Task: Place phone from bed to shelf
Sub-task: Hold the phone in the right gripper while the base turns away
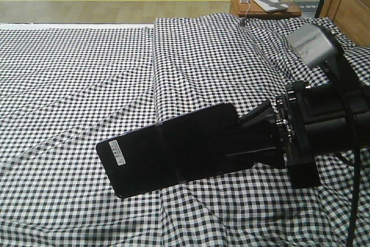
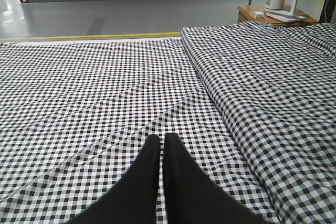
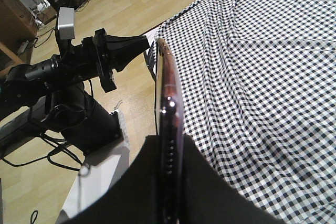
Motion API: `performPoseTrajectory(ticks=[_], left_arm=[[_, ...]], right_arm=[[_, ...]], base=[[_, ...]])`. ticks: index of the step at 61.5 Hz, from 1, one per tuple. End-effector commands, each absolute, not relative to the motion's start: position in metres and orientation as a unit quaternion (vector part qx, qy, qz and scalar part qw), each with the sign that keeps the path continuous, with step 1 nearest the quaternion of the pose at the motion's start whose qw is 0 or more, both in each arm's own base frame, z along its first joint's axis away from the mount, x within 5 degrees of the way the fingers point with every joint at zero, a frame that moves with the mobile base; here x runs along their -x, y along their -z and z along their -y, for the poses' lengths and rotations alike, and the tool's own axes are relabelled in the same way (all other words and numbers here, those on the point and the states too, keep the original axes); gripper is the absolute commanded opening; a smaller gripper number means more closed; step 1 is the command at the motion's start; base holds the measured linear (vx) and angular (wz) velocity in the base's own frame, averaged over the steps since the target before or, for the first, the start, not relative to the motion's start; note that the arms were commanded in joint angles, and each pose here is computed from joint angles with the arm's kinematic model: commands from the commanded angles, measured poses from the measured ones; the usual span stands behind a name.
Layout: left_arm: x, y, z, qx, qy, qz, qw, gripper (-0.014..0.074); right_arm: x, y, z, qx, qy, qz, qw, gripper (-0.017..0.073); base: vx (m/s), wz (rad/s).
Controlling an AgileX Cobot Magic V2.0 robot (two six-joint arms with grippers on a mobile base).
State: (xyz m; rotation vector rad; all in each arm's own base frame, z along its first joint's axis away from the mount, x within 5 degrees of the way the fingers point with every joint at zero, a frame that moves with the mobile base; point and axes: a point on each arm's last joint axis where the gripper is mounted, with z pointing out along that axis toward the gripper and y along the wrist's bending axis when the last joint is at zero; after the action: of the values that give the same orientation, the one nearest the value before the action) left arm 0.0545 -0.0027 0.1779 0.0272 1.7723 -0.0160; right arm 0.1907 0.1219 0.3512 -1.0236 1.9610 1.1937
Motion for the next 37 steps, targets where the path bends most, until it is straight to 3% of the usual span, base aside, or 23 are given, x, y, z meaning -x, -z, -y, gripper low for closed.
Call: performPoseTrajectory(ticks=[1,37], left_arm=[[-0.0553,-0.1839,0.0022,-0.006,0.009,-0.750,0.661,0.0001],[-0.0553,-0.1839,0.0022,-0.006,0.009,-0.750,0.661,0.0001]], right_arm=[[-0.1790,-0.3703,-0.1243,0.396,-0.498,-0.705,0.315,-0.0001],[-0.1790,-0.3703,-0.1243,0.396,-0.498,-0.705,0.315,-0.0001]], base=[[0.00,0.00],[-0.02,0.07]])
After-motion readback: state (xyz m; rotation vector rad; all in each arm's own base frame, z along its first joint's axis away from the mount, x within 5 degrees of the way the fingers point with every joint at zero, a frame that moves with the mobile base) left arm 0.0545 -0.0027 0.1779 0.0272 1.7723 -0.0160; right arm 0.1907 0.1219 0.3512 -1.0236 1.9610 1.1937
